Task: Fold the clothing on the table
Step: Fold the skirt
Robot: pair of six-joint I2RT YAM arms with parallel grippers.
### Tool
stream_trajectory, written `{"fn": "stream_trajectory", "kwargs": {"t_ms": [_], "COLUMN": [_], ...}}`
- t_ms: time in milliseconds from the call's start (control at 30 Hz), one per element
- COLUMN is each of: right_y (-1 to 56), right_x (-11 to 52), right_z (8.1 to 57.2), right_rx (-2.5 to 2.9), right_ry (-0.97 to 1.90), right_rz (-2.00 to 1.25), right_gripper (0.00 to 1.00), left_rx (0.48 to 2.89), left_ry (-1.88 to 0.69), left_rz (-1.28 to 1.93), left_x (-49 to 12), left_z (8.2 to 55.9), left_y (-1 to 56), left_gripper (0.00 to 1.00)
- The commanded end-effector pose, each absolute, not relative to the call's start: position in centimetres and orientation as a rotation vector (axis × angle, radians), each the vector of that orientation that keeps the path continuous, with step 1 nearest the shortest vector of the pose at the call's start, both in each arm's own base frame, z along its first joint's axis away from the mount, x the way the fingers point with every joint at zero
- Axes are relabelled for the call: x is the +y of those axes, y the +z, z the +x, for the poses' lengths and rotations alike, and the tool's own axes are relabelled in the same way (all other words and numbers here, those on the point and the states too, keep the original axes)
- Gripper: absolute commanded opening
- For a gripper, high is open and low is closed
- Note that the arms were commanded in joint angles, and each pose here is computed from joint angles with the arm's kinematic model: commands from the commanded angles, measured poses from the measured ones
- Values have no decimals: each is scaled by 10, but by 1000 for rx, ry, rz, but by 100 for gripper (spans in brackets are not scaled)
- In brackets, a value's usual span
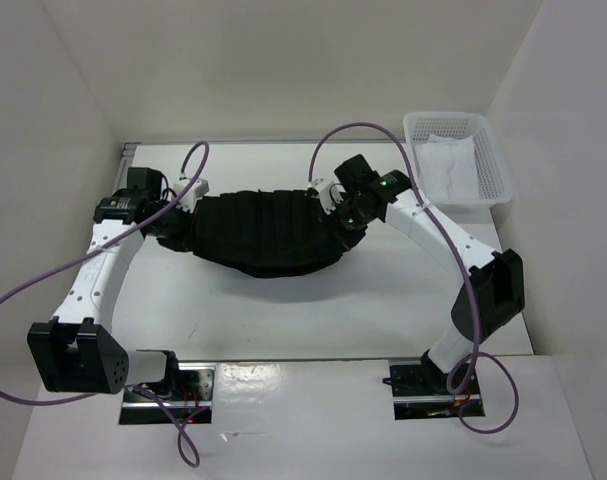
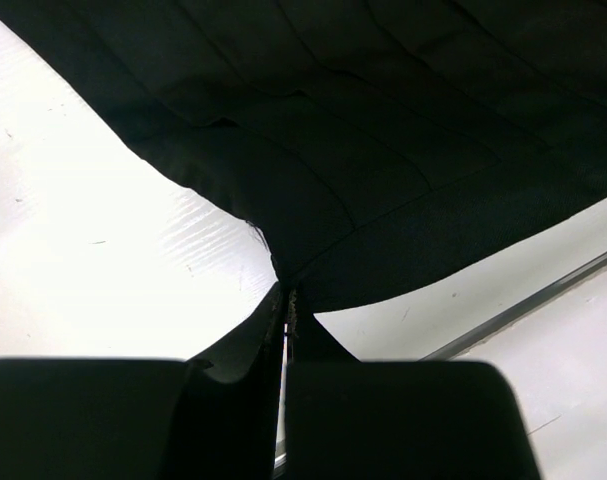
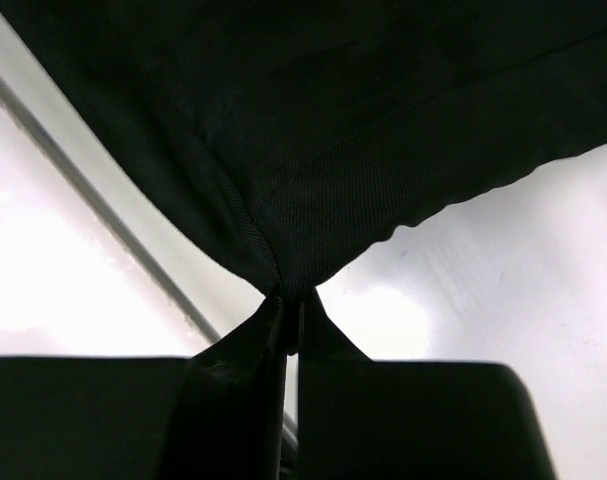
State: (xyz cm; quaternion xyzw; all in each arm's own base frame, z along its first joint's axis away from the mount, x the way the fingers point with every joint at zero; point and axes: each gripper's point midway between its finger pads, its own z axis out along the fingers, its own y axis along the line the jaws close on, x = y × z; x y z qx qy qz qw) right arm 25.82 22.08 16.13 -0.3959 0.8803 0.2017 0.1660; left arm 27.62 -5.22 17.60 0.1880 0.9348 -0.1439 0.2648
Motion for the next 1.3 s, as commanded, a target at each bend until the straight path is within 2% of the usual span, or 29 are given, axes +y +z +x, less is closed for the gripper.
{"fn": "stream_trajectory", "kwargs": {"t_ms": [0, 400, 733, 967, 1267], "right_y": [174, 146, 151, 173, 215], "right_x": [229, 217, 201, 202, 216], "right_z": [287, 354, 387, 358, 275], "right_rx": [2468, 2552, 2560, 2528, 2409], "right_ry": [548, 584, 613, 641, 662], "right_rz": [-1088, -966, -907, -980, -1174], "right_gripper": [0, 0, 0, 0, 0], "left_rx": [2496, 2514, 2485, 2389, 2231], "left_ry": [-365, -278, -360, -324, -193], "left_rz": [487, 255, 188, 336, 509], "left_x": [-49, -7, 5, 0, -8], "left_z": [290, 332, 359, 338, 282], "left_y": [182, 178, 181, 214, 266], "left_gripper": [0, 0, 0, 0, 0]}}
